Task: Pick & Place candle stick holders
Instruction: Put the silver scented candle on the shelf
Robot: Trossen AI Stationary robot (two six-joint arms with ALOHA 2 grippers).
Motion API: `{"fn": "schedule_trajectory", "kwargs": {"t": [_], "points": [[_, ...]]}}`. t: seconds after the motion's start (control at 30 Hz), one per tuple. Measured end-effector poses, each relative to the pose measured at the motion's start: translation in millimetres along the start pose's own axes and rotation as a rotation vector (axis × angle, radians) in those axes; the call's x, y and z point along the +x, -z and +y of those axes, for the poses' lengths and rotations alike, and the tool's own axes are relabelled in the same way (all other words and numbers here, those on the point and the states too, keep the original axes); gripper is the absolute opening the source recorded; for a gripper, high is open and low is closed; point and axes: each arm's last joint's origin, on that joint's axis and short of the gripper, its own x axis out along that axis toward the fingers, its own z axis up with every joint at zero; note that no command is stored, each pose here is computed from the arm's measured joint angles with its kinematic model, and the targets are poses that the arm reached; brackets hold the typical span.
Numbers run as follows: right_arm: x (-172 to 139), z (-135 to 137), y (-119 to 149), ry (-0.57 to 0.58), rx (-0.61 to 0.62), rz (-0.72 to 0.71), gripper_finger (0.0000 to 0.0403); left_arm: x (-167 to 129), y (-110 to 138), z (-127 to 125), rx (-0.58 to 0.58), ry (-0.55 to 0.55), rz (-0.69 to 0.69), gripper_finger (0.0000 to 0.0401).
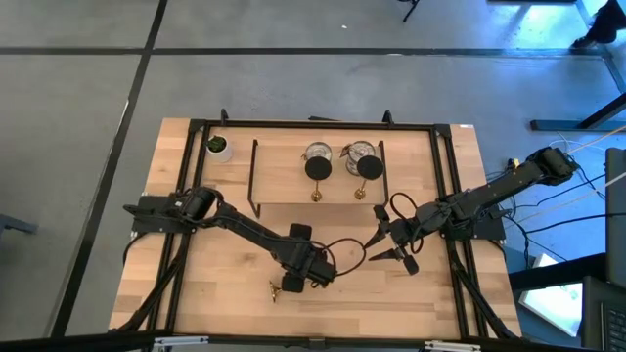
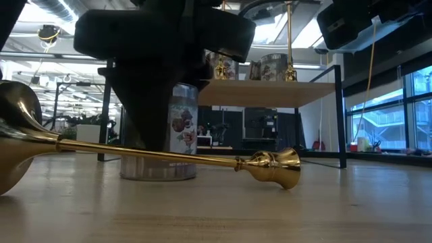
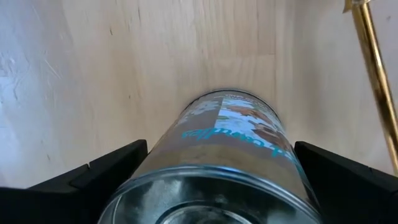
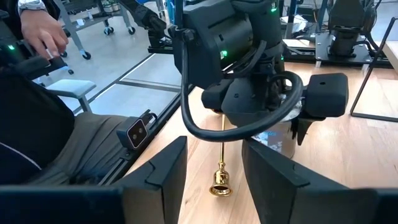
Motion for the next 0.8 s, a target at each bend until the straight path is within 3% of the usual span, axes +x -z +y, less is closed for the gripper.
{"fn": "schedule_trajectory", "kwargs": {"t": [0.33, 0.8], "points": [[0, 0, 0, 0.001, 0.008, 0.0, 0.0156, 1, 0, 0, -0.025, 0.037, 0.011, 0.04], [0, 0, 1, 0.002, 0.015, 0.005, 0.0156, 34, -2, -13, 0.017, 0.097, 0.115, 0.04]]}}
